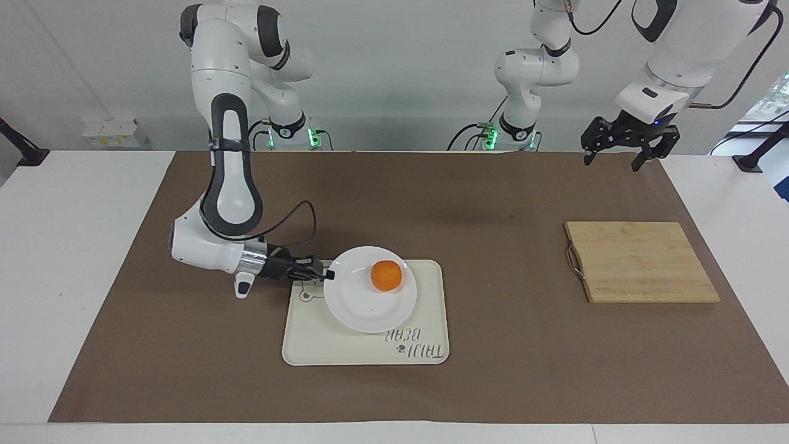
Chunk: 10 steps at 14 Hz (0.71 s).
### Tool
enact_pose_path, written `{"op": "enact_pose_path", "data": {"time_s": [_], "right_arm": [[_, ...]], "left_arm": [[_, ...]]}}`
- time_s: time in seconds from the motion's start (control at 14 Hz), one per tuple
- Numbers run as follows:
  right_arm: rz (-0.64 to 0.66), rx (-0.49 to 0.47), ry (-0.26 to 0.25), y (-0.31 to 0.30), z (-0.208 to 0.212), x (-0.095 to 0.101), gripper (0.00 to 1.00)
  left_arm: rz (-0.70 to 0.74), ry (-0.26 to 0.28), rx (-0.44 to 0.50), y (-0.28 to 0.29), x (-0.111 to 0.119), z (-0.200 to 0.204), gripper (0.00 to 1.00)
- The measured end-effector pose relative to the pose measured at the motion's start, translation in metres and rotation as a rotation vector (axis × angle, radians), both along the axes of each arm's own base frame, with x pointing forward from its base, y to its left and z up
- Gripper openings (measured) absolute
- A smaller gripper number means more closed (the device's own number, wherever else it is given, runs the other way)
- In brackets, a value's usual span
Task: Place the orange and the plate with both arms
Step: 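Slide the plate with the right gripper onto the bear tray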
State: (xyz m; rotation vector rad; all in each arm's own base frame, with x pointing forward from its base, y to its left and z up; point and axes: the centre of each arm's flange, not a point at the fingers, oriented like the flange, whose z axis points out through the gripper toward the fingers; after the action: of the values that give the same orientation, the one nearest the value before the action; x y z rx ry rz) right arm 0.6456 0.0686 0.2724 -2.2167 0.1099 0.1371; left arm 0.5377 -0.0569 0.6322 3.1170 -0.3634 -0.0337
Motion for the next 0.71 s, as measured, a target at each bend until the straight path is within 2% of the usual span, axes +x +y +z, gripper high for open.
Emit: {"op": "enact_pose_path", "data": {"time_s": [0.21,0.29,0.5,0.71], "right_arm": [[-0.001,-0.002,0.012,-0.001,-0.005,-0.004,0.05],[0.006,-0.009,0.016,-0.001,-0.007,-0.005,0.11],[0.039,-0.055,0.006,-0.005,-0.006,-0.005,0.44],[0.113,-0.18,-0.048,-0.014,0.024,0.005,0.74]], "left_arm": [[0.0,0.0,0.0,0.0,0.0,0.0,1.0],[0.0,0.0,0.0,0.0,0.0,0.0,1.0],[0.0,0.0,0.0,0.0,0.0,0.0,1.0],[0.0,0.0,0.0,0.0,0.0,0.0,1.0]]}}
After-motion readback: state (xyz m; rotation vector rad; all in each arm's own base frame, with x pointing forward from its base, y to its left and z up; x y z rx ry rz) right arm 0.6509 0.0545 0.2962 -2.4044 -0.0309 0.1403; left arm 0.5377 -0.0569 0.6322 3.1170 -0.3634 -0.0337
